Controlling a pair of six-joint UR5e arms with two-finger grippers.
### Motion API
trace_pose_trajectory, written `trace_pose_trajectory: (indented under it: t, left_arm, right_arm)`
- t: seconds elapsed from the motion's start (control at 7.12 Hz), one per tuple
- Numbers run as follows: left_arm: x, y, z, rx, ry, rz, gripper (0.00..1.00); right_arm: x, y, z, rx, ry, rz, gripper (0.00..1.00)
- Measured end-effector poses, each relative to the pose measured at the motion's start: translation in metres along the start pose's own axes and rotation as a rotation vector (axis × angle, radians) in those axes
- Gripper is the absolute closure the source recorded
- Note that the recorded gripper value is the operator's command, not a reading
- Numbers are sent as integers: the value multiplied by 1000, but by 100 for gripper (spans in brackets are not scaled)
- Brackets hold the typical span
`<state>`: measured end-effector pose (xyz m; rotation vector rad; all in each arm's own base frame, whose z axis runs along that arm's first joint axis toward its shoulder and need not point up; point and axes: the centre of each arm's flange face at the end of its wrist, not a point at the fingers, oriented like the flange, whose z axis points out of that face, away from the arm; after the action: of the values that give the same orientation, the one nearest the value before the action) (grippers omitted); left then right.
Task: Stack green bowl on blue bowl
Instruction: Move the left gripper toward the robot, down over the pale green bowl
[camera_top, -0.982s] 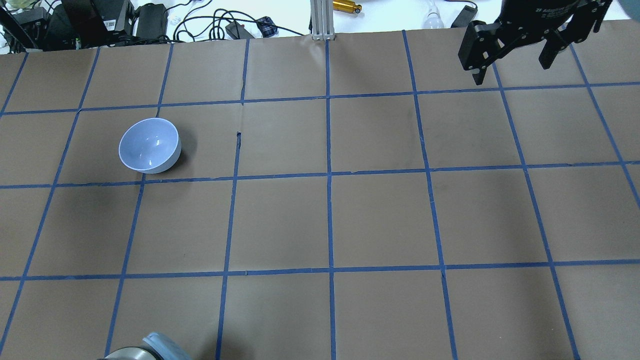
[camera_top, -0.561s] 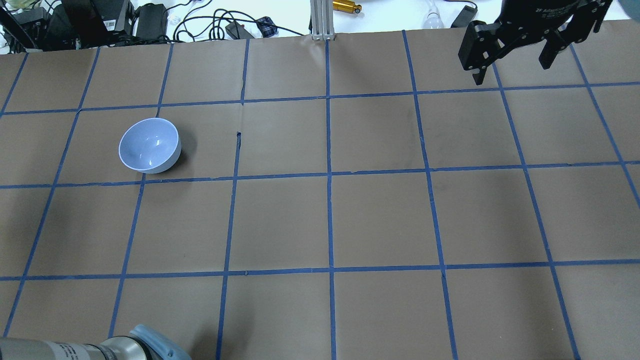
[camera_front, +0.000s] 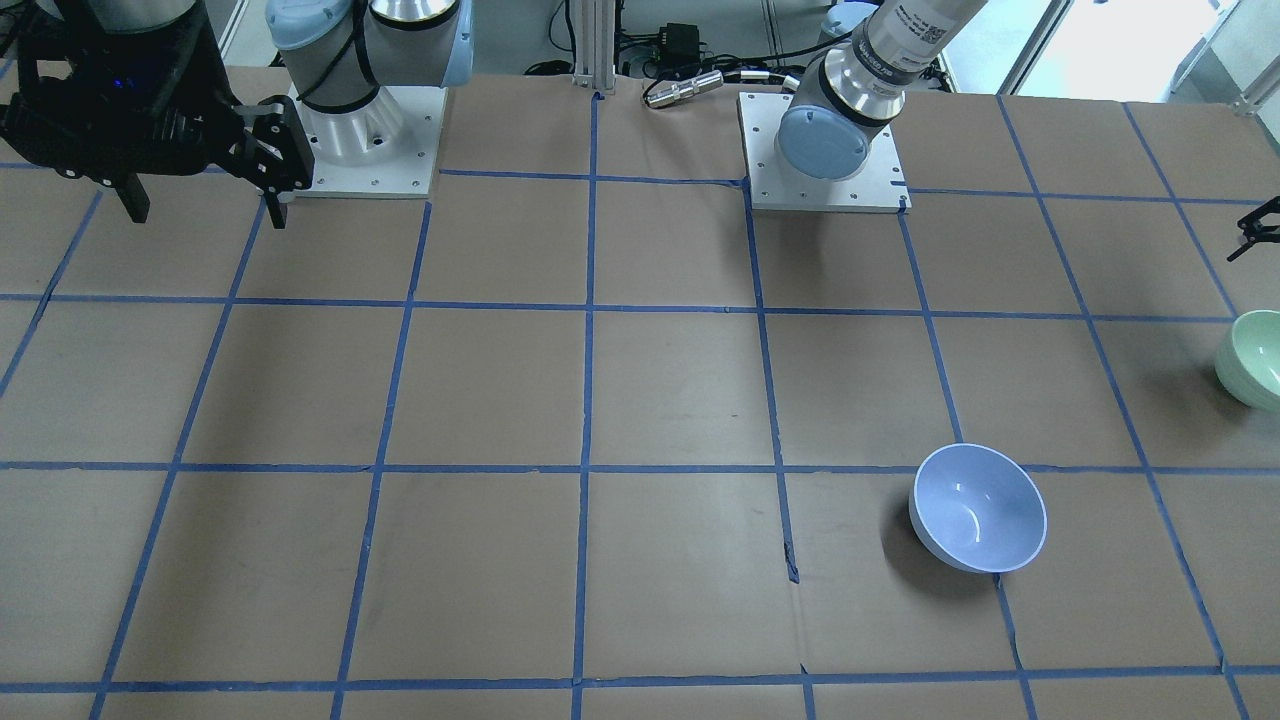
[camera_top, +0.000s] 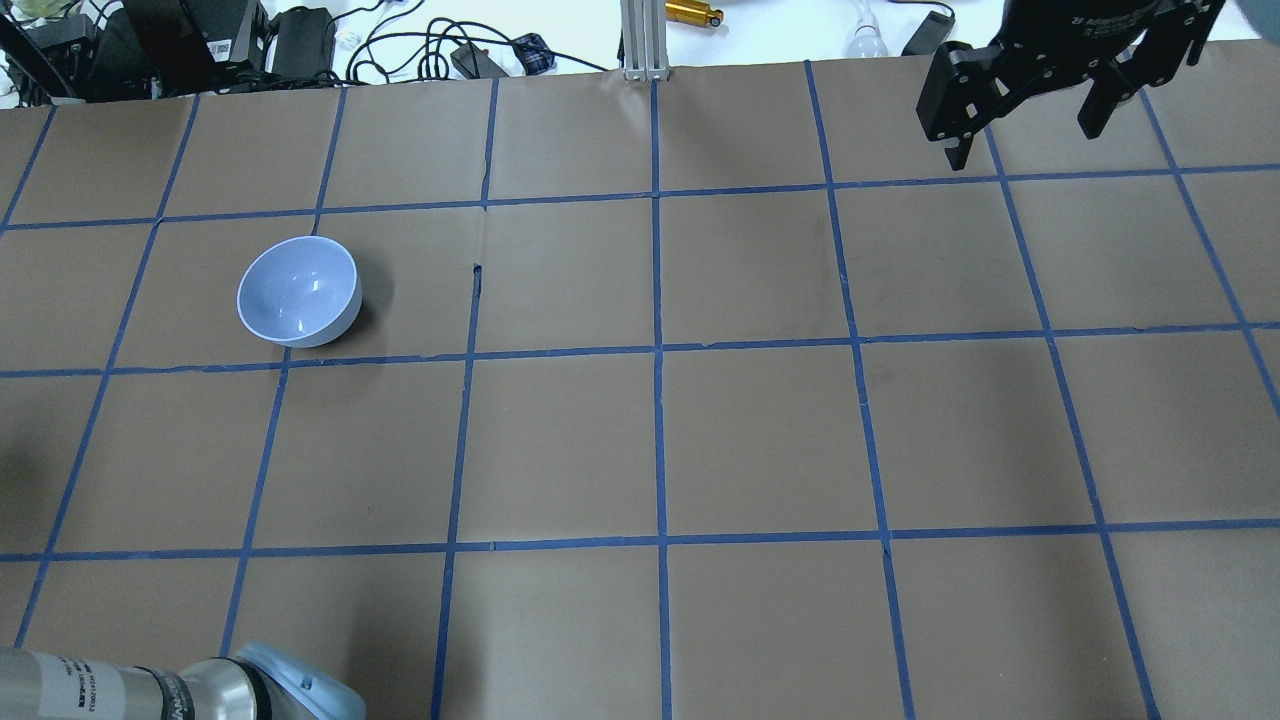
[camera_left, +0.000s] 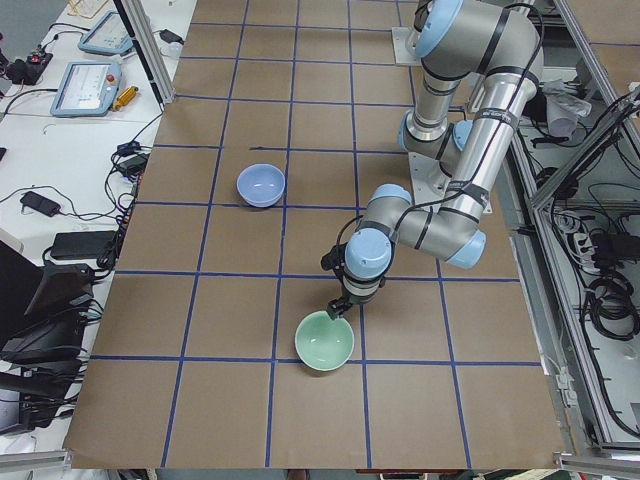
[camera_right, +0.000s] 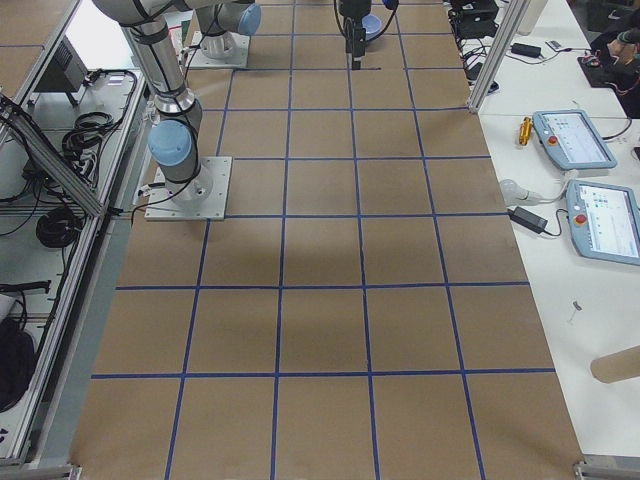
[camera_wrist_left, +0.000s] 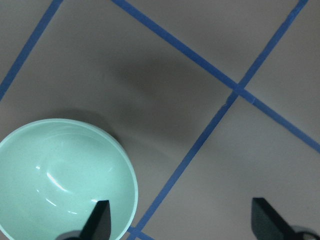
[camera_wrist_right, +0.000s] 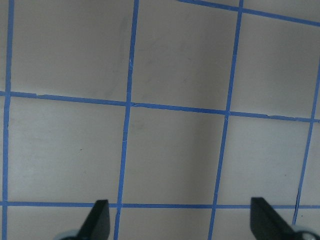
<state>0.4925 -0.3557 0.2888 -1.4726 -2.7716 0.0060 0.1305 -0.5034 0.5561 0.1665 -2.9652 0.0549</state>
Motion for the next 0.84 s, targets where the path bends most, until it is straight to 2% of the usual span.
trace_pose_trajectory:
  t: [0.28, 0.84]
  left_arm:
    - [-10, 25, 32, 24, -37, 15, 0]
    - [-25, 36, 73, 48, -88, 71, 0]
  right_arm:
    - [0, 0, 0, 0, 0, 0, 0]
    - [0, 0, 0, 0, 0, 0, 0]
